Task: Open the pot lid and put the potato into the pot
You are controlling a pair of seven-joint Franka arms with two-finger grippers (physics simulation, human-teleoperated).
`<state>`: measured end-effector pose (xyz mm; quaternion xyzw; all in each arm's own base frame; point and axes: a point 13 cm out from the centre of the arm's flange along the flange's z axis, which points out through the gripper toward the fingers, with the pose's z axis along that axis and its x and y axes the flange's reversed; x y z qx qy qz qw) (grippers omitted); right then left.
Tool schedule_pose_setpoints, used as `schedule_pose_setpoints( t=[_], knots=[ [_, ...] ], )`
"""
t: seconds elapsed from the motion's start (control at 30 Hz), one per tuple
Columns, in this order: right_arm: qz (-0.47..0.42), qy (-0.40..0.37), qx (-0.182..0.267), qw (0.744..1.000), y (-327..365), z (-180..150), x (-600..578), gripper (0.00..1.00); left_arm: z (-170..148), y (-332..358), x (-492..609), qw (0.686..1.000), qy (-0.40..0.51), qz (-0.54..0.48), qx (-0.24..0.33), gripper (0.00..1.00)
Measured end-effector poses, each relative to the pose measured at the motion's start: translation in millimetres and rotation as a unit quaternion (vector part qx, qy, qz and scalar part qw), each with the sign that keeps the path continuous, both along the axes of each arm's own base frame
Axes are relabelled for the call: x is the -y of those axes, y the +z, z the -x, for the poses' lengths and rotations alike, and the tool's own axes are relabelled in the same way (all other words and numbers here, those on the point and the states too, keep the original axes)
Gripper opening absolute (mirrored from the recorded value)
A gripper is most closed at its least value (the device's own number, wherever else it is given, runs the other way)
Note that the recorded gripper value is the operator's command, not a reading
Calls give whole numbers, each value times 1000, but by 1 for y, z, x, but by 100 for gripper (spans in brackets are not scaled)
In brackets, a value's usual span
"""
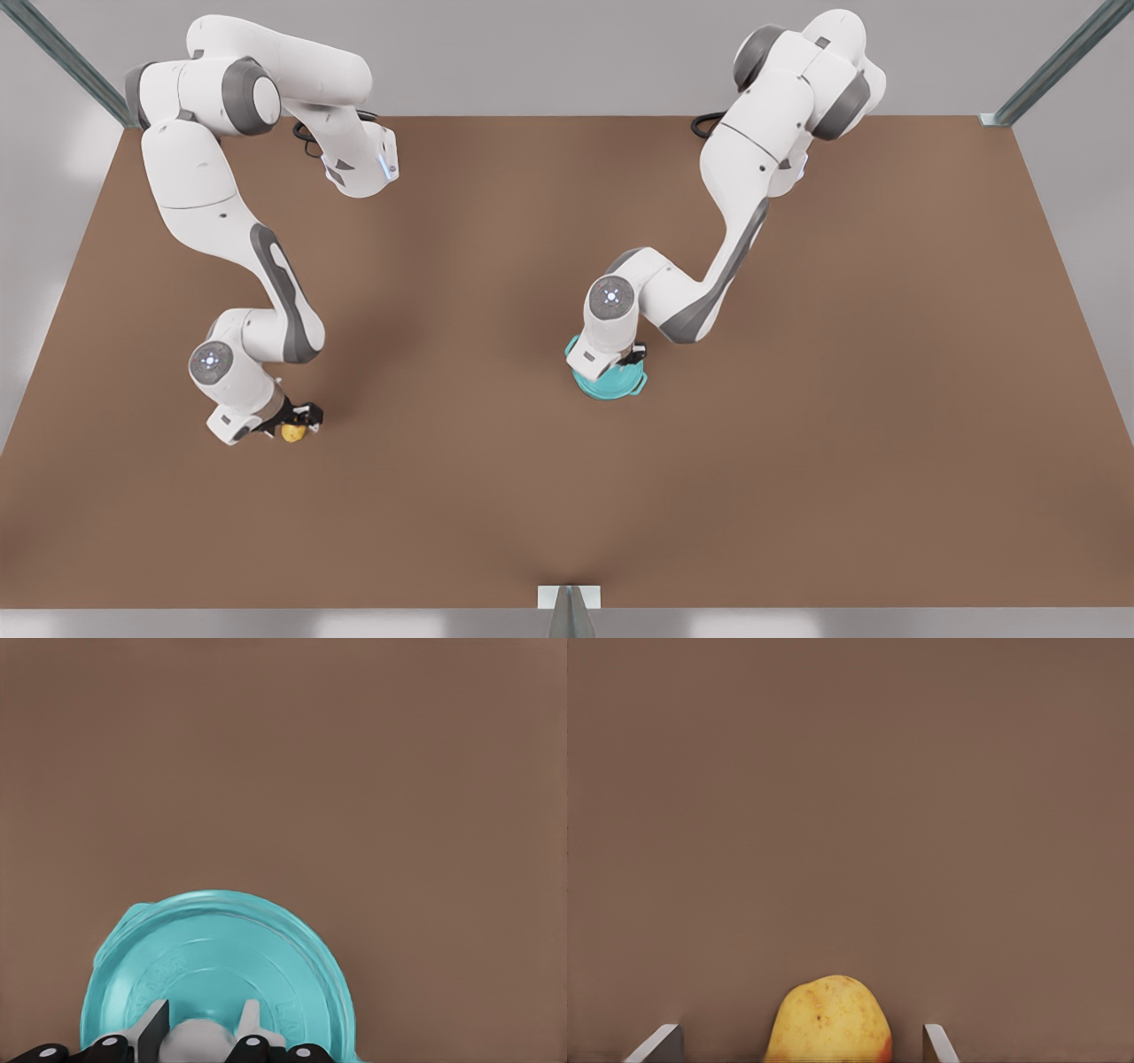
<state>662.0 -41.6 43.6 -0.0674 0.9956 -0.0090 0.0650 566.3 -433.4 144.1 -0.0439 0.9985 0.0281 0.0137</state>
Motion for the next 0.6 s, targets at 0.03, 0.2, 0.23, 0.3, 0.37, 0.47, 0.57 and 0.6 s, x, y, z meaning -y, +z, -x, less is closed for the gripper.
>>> schedule_pose_setpoints(
  t=[0.03,0.2,0.23,0.3,0.37,0.47,0.57,0.6],
  knots=[
    [0,1,-2,1000,-2,3,0,100,-19,11,-13,1000,14,3,7,39],
    [-1,1,-1,1000,-5,6,3,81,-101,-44,-140,995,97,-4,-11,39],
    [-1,2,-1,1000,-5,6,4,77,-106,-56,-146,995,98,-3,-12,39],
    [0,3,0,1000,-5,6,5,70,-110,-72,-150,996,93,0,-10,40],
    [0,6,1,1000,-5,6,5,63,-115,-76,-152,996,88,3,-4,89],
    [0,9,2,1000,-4,6,5,63,-129,-65,-170,996,85,7,7,100],
    [1,13,2,1000,-4,5,5,63,-178,68,-275,992,121,15,31,100],
    [1,14,2,1000,-5,5,5,64,-174,137,-338,986,158,28,33,100]
  ],
)
